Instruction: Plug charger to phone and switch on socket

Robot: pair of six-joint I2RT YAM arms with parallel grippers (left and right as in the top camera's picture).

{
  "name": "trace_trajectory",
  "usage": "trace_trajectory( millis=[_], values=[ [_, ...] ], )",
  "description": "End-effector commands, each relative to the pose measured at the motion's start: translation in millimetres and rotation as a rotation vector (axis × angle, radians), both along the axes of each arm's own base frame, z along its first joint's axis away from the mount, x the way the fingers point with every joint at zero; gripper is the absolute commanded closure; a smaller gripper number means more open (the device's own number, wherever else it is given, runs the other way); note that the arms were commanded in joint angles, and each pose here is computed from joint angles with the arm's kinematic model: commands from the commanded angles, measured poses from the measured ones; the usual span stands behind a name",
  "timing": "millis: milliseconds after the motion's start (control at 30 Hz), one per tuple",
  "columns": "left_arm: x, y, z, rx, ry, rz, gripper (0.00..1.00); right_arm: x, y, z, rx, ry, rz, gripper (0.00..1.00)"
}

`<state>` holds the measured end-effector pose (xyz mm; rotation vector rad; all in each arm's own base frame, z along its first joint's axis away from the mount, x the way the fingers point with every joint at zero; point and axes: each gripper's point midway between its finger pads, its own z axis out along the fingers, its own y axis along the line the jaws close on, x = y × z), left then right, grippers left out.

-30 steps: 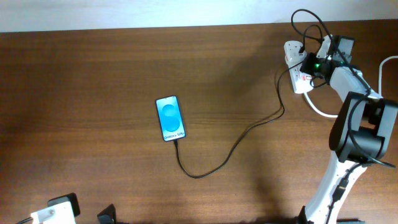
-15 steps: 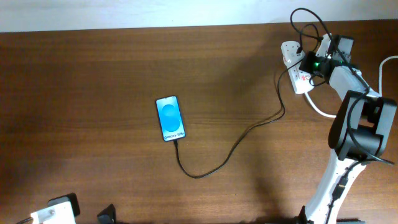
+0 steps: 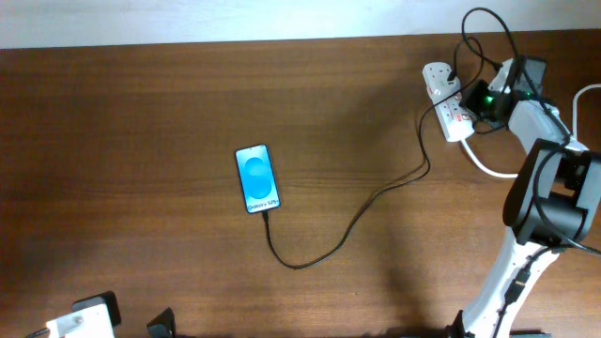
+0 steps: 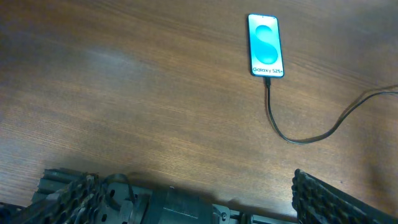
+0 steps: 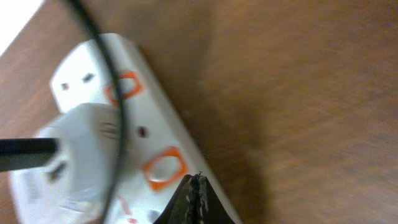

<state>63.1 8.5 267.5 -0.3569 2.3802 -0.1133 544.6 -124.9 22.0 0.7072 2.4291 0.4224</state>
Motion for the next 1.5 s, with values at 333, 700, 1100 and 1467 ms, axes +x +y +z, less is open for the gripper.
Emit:
trace_trajectory(
  millis=[333, 700, 1100, 1467],
  values=[
    [-1, 3, 0, 0.004, -0.005, 0.028, 0.00, 0, 38, -2, 0.122, -0.081, 0.189, 0.96],
    [-1, 3, 0, 0.004, -0.005, 0.028, 0.01, 12, 26, 5, 0.054, -0.131, 0.164, 0.96],
    [-1, 3, 0, 0.004, -0.005, 0.028, 0.01, -59, -65, 123, -0.116, -0.065, -0.145, 0.96],
    [-1, 3, 0, 0.004, -0.005, 0.028, 0.01, -42, 7, 90, 0.202, 0.016, -0.222, 0.96]
  ],
)
